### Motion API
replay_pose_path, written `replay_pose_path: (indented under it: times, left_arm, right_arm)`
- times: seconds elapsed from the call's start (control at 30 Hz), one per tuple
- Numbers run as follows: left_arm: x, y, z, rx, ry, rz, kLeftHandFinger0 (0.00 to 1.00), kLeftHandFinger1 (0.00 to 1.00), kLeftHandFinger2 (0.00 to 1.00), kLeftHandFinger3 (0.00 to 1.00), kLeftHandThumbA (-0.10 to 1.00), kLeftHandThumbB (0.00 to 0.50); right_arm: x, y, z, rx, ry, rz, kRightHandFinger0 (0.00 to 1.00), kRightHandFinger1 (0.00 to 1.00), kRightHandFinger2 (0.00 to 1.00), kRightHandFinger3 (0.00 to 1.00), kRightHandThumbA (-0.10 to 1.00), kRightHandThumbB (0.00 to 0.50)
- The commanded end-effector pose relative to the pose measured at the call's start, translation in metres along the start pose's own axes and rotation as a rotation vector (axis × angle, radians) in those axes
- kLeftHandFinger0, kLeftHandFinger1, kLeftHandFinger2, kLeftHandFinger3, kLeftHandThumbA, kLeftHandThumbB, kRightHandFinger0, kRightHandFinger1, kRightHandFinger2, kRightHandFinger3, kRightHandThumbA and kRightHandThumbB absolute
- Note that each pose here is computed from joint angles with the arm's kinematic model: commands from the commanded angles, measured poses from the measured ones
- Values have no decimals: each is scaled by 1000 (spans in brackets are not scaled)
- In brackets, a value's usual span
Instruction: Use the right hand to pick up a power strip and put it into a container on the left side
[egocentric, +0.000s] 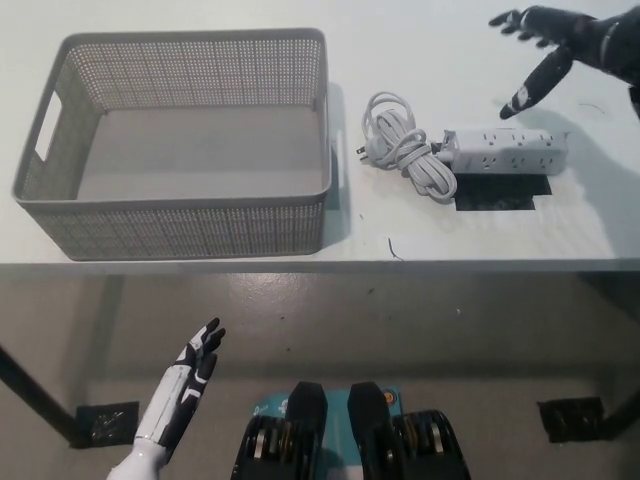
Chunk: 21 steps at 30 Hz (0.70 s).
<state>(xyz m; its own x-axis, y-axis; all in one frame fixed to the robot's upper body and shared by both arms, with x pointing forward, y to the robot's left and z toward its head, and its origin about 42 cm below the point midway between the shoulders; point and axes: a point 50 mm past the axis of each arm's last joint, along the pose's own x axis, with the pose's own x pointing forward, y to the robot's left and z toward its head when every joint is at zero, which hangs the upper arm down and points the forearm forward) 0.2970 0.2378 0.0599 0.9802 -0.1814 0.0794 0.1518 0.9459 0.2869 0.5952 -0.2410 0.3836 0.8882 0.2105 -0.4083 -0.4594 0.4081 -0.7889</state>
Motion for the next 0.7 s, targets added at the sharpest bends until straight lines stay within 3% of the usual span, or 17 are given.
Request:
replay_pose_path:
  times: [0.0, 0.03, 0.1, 0.2, 0.27, 0.3, 0.43, 0.6, 0.67]
  left_arm:
    - [10, 8, 19, 71, -144, -56, 1000, 1000, 1000, 1000, 1000, 177]
    - [9, 10, 19, 73, -144, -56, 1000, 1000, 1000, 1000, 1000, 175]
    - [8, 10, 19, 72, -145, -56, 1000, 1000, 1000, 1000, 1000, 165]
    - [6, 9, 19, 72, -149, -58, 1000, 1000, 1000, 1000, 1000, 167]
    - [4, 10, 18, 67, -151, -60, 1000, 1000, 1000, 1000, 1000, 162]
    - [4, 9, 19, 65, -153, -62, 1000, 1000, 1000, 1000, 1000, 168]
    - [3, 9, 18, 58, -155, -70, 1000, 1000, 1000, 1000, 1000, 178]
    - [1, 10, 18, 49, -167, -72, 1000, 1000, 1000, 1000, 1000, 170]
    - [-1, 11, 18, 49, -167, -71, 1000, 1000, 1000, 1000, 1000, 171]
  right_arm:
    - [-30, -70, 84, -52, 71, -5, 1000, 1000, 1000, 1000, 1000, 403]
    - [-28, -67, 85, -52, 68, -4, 1000, 1000, 1000, 1000, 1000, 402]
    - [-19, -52, 85, -80, 52, 21, 1000, 1000, 1000, 1000, 1000, 333]
    - [-6, -30, 81, -147, 127, 48, 1000, 1000, 1000, 1000, 1000, 379]
    - [0, -16, 76, -132, 157, 101, 1000, 1000, 1000, 1000, 1000, 350]
    - [4, -9, 70, -116, 165, 99, 1000, 1000, 1000, 1000, 1000, 312]
    - [14, 12, 56, -89, 188, 108, 1000, 1000, 1000, 1000, 1000, 298]
    - [26, 40, 40, -278, 240, 95, 1000, 1000, 1000, 1000, 1000, 392]
    - [29, 46, 37, -332, 249, 93, 1000, 1000, 1000, 1000, 1000, 385]
